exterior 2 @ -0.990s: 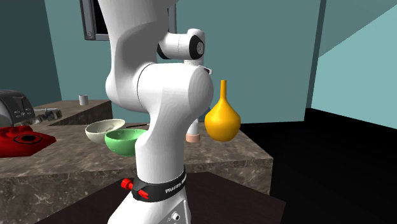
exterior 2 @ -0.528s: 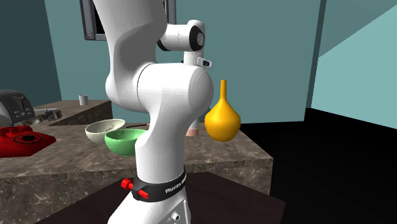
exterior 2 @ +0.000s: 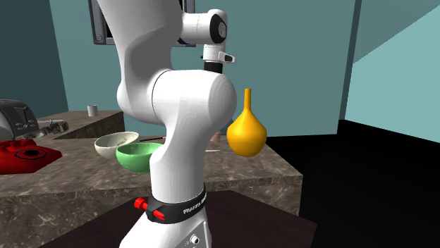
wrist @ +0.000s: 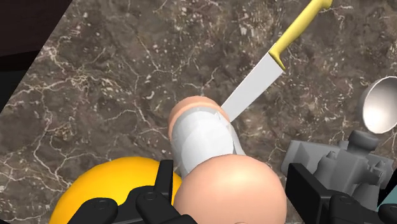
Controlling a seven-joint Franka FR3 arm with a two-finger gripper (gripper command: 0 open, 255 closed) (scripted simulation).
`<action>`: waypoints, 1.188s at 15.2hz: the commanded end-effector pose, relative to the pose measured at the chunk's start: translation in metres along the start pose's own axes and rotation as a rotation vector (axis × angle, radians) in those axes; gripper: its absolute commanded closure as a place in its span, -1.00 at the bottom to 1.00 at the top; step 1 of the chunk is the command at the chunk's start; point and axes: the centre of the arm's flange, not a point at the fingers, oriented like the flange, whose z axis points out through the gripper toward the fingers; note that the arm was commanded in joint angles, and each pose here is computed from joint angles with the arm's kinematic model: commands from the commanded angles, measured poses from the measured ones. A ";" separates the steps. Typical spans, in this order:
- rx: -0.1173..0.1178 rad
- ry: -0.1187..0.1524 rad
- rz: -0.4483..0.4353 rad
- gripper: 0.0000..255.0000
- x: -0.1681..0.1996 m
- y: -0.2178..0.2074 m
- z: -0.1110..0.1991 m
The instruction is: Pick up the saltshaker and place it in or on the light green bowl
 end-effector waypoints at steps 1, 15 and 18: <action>0.000 0.000 0.000 1.00 -0.001 0.000 -0.011; 0.000 0.000 0.000 1.00 -0.004 -0.007 -0.085; 0.000 0.000 0.000 1.00 -0.017 -0.010 -0.095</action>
